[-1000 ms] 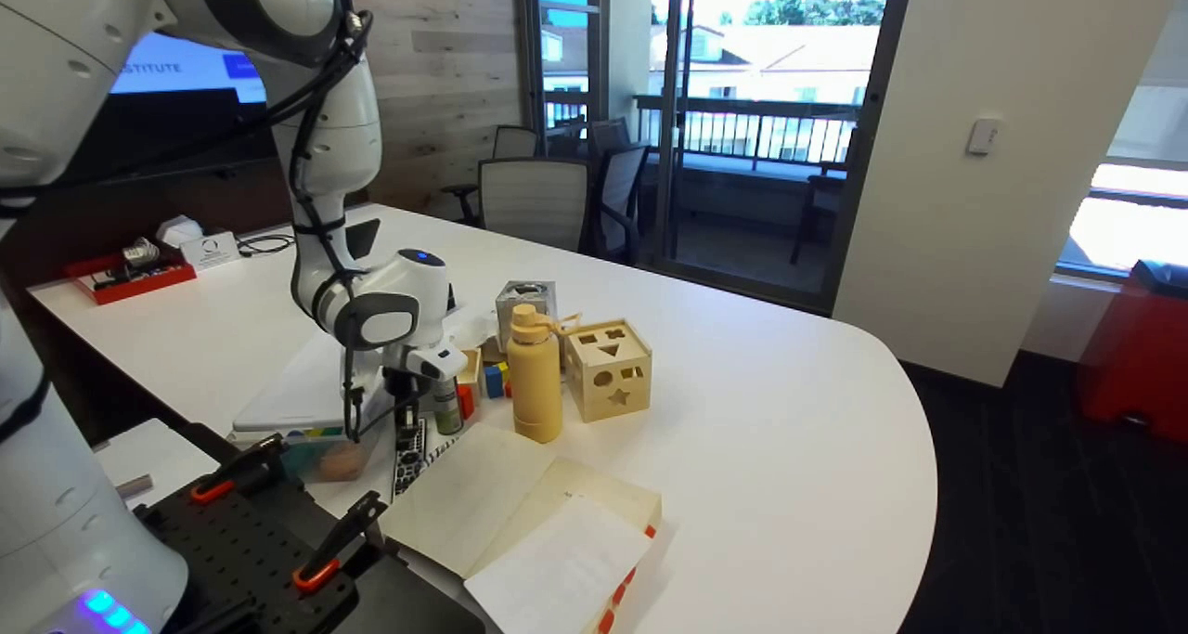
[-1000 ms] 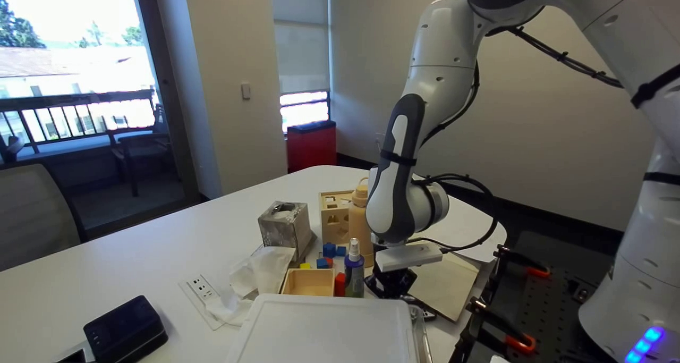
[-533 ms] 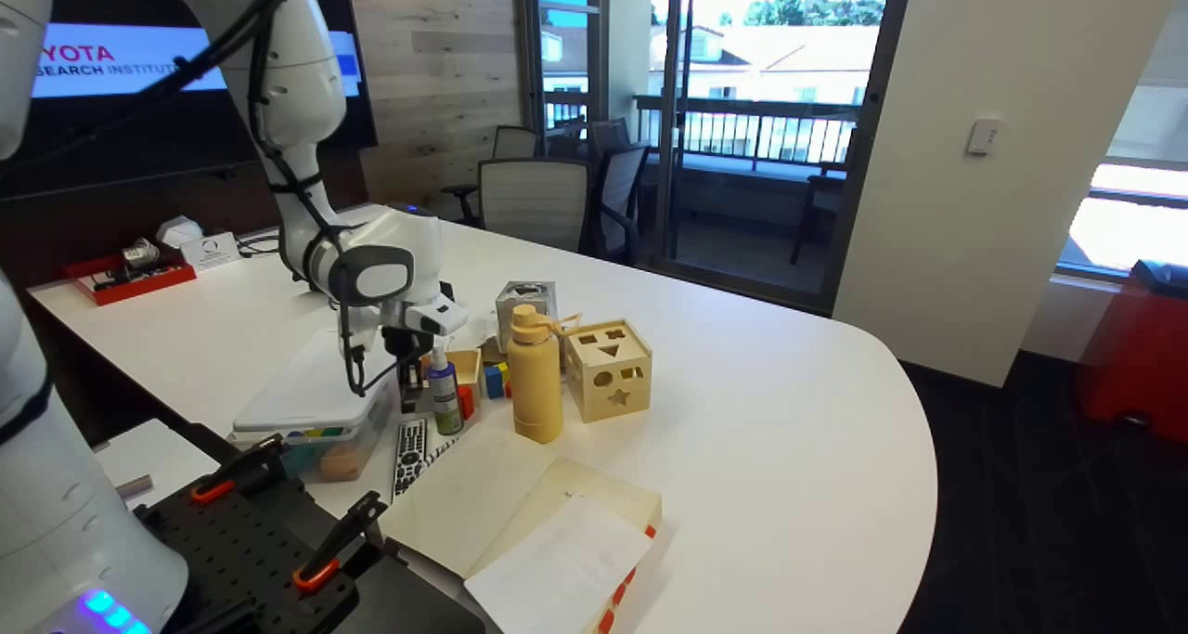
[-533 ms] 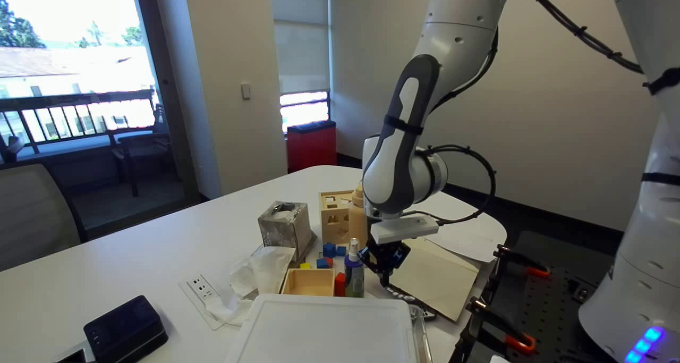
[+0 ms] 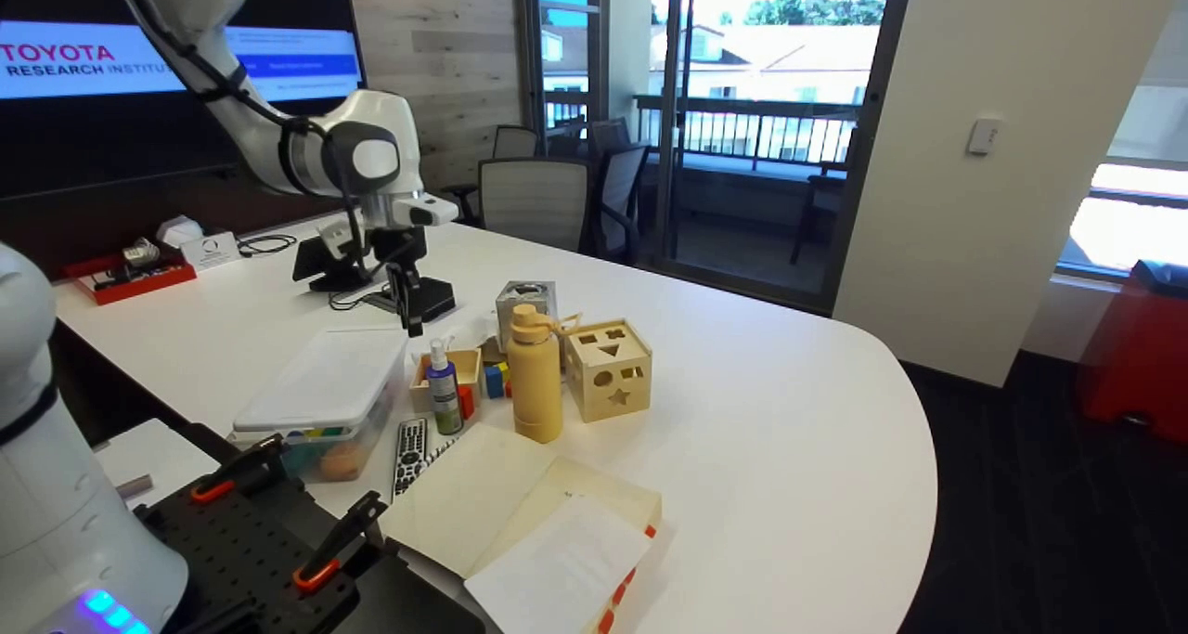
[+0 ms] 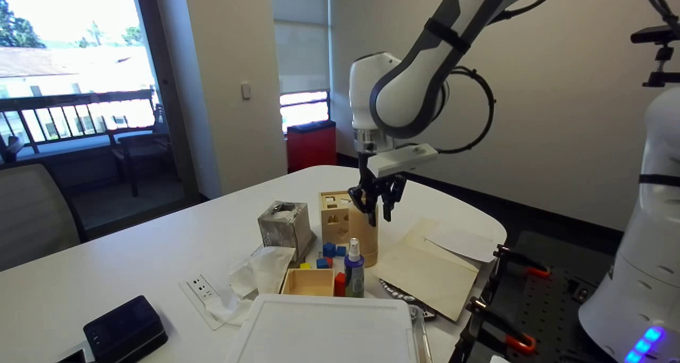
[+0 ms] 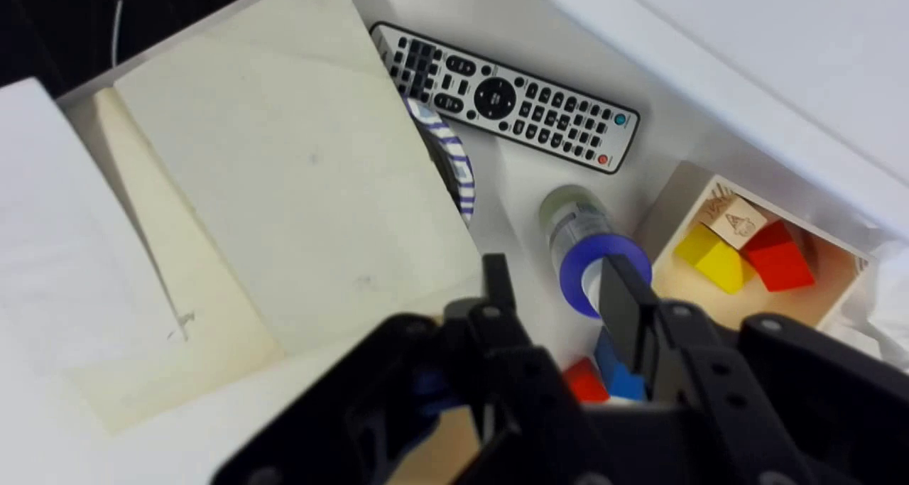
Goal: Press the center button on the grey remote
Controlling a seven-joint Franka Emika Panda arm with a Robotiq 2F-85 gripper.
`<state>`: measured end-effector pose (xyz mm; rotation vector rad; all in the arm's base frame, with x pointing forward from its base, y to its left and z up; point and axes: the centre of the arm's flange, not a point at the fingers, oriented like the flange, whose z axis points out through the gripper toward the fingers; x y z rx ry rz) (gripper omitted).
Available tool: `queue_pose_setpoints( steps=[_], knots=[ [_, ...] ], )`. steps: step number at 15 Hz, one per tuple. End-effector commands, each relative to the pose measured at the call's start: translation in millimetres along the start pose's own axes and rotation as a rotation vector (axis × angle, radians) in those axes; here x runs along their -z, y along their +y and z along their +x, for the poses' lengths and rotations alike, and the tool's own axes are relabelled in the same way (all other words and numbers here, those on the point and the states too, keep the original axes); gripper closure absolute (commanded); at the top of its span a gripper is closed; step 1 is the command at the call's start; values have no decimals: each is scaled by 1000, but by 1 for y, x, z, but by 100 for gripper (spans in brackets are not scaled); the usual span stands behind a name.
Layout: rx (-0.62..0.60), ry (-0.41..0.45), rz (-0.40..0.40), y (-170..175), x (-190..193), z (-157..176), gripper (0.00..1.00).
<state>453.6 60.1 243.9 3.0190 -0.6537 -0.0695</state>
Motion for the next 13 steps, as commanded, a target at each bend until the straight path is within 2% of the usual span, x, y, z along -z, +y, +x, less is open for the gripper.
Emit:
queue_pose_setpoints(
  steps=[1,5,13],
  knots=[
    [63,40,-9,-6,77,0,29],
    [109,44,27,-16,122,3,1],
    [122,42,45,-15,142,17,0]
  ],
)
